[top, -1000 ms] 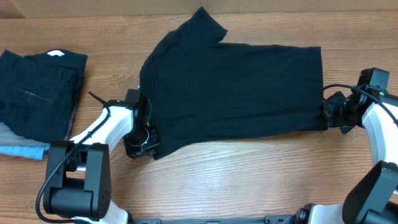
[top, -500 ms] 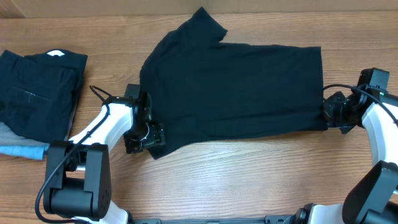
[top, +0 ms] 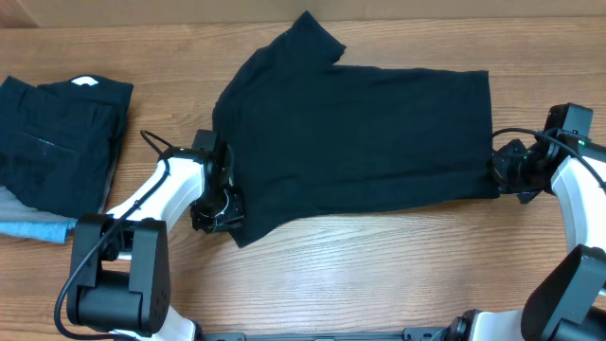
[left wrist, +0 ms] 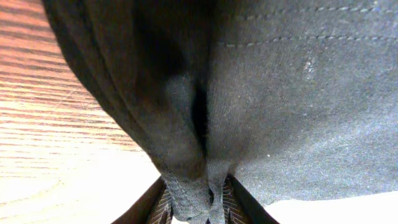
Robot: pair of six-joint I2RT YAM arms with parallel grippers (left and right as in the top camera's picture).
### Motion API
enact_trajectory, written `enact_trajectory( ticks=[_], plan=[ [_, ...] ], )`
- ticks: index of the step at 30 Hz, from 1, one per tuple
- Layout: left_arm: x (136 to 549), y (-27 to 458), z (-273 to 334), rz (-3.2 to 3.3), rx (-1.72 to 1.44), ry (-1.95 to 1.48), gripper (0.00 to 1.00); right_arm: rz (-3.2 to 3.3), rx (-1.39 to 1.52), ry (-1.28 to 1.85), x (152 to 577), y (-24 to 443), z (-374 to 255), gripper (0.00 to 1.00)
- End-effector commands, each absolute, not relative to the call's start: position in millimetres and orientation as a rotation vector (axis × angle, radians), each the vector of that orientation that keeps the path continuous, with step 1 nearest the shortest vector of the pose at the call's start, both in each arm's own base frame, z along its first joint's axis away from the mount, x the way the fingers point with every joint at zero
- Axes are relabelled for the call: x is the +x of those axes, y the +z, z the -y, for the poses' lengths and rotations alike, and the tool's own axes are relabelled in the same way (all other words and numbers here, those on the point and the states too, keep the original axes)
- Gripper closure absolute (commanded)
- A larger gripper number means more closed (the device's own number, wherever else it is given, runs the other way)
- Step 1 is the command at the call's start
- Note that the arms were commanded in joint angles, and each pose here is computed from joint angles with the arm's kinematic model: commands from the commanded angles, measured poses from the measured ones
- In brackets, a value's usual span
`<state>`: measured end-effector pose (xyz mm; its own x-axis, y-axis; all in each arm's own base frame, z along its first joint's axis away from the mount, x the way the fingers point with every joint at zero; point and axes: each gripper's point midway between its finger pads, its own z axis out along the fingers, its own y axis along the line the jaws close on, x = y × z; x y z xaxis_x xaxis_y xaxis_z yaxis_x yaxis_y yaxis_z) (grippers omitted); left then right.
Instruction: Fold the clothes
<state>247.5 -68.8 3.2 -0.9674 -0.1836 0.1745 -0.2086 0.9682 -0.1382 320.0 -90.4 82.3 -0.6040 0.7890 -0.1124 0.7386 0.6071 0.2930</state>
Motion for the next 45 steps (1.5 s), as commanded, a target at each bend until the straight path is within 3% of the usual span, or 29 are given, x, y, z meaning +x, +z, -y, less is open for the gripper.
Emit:
enact_trajectory(
  ticks=[1,2,6,13,26,30,34,45],
  plan=[
    [246.6,5.2,73.3,2.954,0.282,0.258,0.85,-2.572,1.239,0.319,323.7,93.4,91.0,0.96],
    [247.9,5.0,73.4,2.960,0.282,0.260,0.96,-2.572,1.239,0.319,323.7,93.4,91.0,0.95],
    [255.5,10.5,74.2,2.976,0.283,0.269,0.96,-2.572,1.239,0.319,323.8,93.4,91.1,0.96],
    [317.8,70.6,58.0,3.090,0.440,0.338,0.96,-2.565,1.235,0.319,325.3,93.9,91.7,0.96],
    [385.8,87.1,45.9,3.261,0.686,0.592,0.95,-2.525,1.107,0.334,351.2,101.7,78.1,0.96],
    [392.8,89.5,45.9,3.291,0.683,0.607,0.85,-2.489,1.142,0.301,356.1,102.9,80.4,0.96],
    [401.0,92.1,45.3,3.327,0.682,0.617,0.96,-2.488,1.167,0.194,352.5,97.2,93.1,0.96],
    [424.5,94.9,37.2,3.432,0.698,0.588,0.91,-2.549,1.219,0.086,356.0,53.4,106.5,0.96]
  ],
)
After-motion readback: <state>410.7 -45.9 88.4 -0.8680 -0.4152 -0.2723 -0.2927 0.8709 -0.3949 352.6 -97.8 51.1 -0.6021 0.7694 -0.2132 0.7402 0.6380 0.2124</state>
